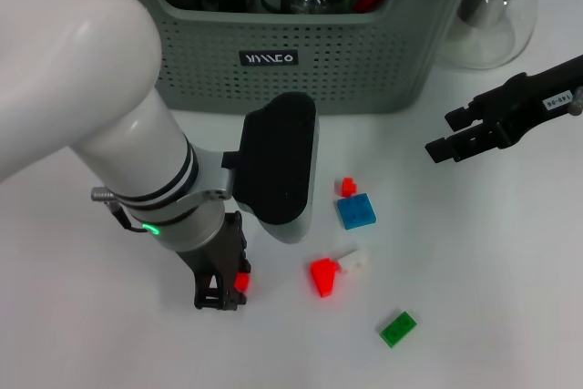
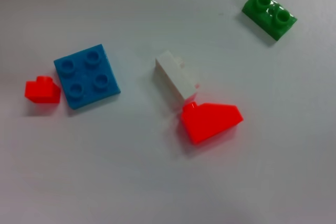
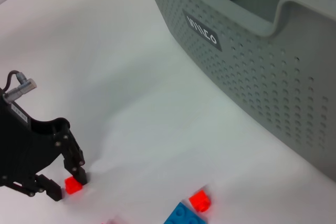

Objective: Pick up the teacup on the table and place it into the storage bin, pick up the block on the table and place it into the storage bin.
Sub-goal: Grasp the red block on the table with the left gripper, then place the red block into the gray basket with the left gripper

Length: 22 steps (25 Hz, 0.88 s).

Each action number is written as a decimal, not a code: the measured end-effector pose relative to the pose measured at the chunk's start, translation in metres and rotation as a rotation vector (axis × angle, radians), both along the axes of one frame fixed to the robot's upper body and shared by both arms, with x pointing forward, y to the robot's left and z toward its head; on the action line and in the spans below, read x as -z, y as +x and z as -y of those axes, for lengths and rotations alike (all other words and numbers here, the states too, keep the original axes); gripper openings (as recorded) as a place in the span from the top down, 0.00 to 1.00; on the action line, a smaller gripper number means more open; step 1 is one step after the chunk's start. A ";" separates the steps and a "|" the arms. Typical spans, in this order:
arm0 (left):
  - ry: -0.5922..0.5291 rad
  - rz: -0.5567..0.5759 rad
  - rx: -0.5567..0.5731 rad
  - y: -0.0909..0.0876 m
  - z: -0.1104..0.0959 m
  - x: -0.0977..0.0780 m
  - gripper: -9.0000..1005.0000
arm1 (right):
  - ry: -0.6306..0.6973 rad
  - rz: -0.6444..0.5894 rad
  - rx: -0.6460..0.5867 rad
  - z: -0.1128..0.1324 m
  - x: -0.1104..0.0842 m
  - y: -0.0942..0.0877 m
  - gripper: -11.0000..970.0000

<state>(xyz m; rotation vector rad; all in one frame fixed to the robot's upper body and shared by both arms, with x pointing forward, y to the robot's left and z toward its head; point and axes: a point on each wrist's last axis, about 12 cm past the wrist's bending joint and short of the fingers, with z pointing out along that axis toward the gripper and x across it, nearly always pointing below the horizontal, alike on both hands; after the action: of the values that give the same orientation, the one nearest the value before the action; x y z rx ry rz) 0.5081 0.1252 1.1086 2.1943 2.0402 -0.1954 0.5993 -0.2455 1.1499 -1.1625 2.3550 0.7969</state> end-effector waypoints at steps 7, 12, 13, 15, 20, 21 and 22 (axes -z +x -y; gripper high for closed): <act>-0.007 0.005 -0.027 0.001 0.001 -0.001 0.76 | 0.000 0.000 0.000 0.000 0.000 0.000 0.24; -0.037 0.034 -0.026 -0.002 0.002 -0.011 0.80 | 0.000 0.000 0.000 0.000 0.000 0.000 0.24; -0.056 0.045 -0.031 -0.004 0.002 -0.017 0.81 | 0.000 0.000 0.000 0.000 0.000 0.000 0.24; -0.090 0.059 -0.050 -0.006 0.001 -0.029 0.81 | 0.000 0.000 -0.001 0.000 0.000 0.000 0.24; -0.357 0.073 -0.156 -0.008 -0.008 -0.083 0.81 | -0.001 -0.004 -0.006 0.000 0.000 -0.001 0.24; -0.447 0.079 -0.183 -0.006 -0.011 -0.098 0.81 | -0.001 -0.002 -0.005 0.000 0.000 -0.001 0.24; -0.520 0.090 -0.204 -0.004 -0.014 -0.111 0.81 | -0.002 -0.001 -0.005 0.000 0.000 0.000 0.24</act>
<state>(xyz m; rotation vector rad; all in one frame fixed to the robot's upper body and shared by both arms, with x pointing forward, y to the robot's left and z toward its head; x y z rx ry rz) 0.5036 0.1391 1.2193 1.6456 1.8786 -0.5255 0.5989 -0.2460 1.1502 -1.1702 2.3550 0.7972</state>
